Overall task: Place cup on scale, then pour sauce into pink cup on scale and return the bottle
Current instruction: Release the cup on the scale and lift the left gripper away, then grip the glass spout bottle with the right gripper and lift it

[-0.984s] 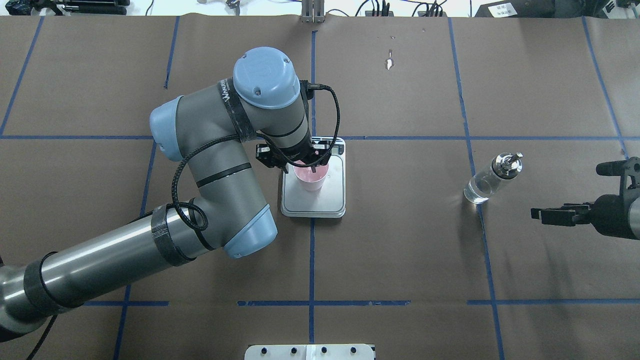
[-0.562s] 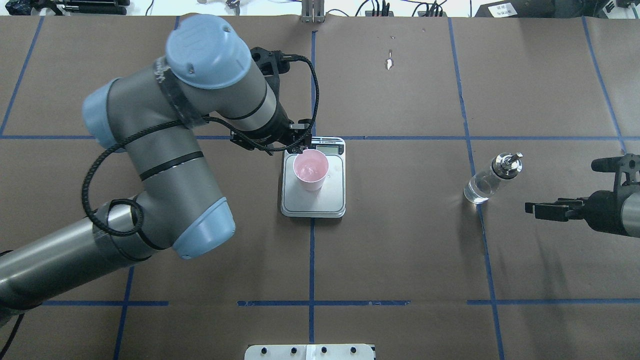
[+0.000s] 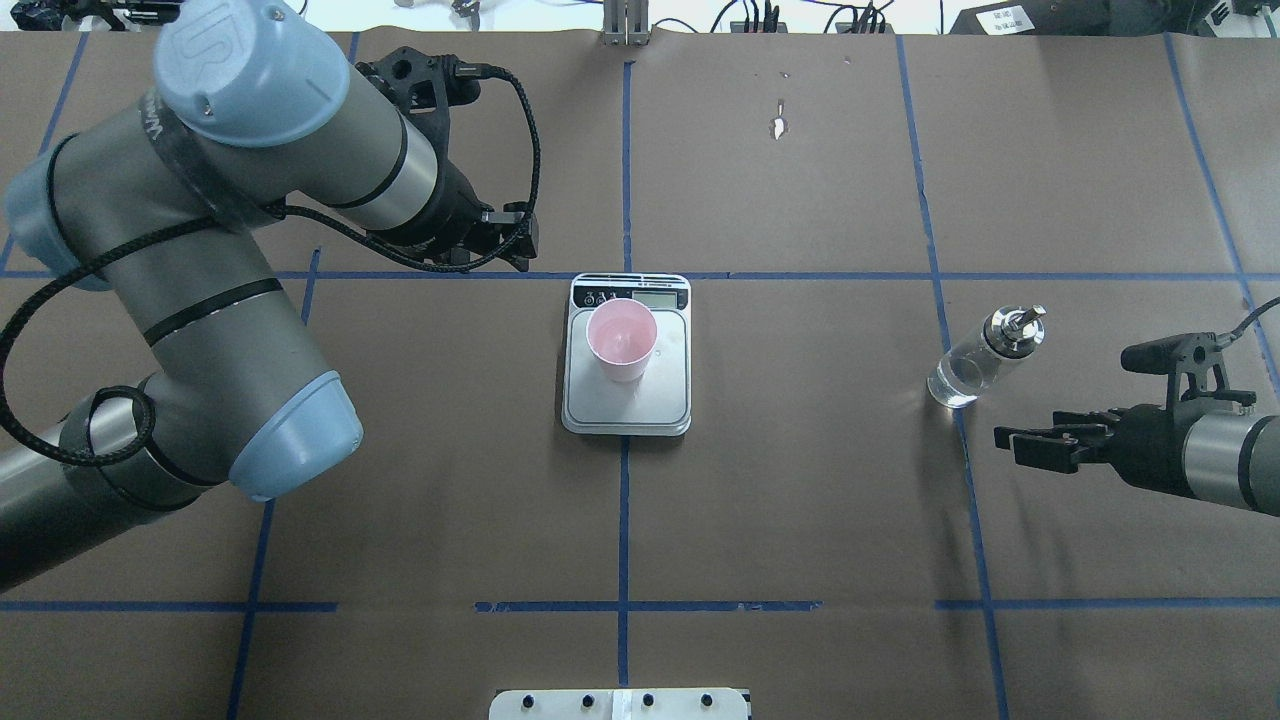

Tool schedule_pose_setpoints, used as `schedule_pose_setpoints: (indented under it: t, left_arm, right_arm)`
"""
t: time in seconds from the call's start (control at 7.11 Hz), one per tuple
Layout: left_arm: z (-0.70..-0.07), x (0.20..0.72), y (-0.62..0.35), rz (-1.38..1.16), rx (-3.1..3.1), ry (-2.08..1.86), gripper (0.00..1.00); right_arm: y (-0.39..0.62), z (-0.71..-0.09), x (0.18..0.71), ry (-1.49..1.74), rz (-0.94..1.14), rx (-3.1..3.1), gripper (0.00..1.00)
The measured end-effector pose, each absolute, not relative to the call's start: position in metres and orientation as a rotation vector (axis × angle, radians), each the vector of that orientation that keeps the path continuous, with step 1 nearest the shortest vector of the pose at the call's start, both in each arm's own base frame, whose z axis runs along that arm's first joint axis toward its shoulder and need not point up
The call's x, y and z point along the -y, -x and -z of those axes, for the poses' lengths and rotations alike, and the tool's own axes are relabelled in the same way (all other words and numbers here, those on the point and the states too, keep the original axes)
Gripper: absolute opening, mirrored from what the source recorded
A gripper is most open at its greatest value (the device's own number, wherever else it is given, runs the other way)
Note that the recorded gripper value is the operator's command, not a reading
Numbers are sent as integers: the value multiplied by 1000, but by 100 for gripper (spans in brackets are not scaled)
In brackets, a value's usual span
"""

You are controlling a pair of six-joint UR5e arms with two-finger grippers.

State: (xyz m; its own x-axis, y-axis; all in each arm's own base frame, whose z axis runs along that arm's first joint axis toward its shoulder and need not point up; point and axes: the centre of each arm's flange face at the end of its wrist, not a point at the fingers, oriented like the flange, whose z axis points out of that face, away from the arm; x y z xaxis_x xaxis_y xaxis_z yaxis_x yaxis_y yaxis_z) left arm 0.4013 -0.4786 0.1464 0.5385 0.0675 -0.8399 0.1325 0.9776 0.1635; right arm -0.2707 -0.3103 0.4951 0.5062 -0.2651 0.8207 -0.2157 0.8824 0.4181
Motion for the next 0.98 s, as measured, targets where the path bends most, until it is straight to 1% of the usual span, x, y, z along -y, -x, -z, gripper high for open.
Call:
schedule_pose_setpoints:
  t: [0.28, 0.42, 0.56, 0.7, 0.98]
  left_arm:
    - [-162, 481, -394, 48, -991, -219, 62]
    - [-167, 483, -389, 55, -984, -220, 62]
    - [-171, 483, -386, 58, -979, -221, 62]
    - [-172, 483, -383, 59, -978, -221, 62]
    - [-177, 481, -376, 65, -976, -224, 62]
  right_arm:
    - [277, -500, 302, -578, 10, 1002, 100]
    - [286, -500, 297, -638, -9, 969, 94]
    - [296, -498, 290, -706, -32, 935, 95]
    - [303, -497, 285, -767, -58, 905, 98]
    - [306, -497, 282, -830, -94, 872, 100]
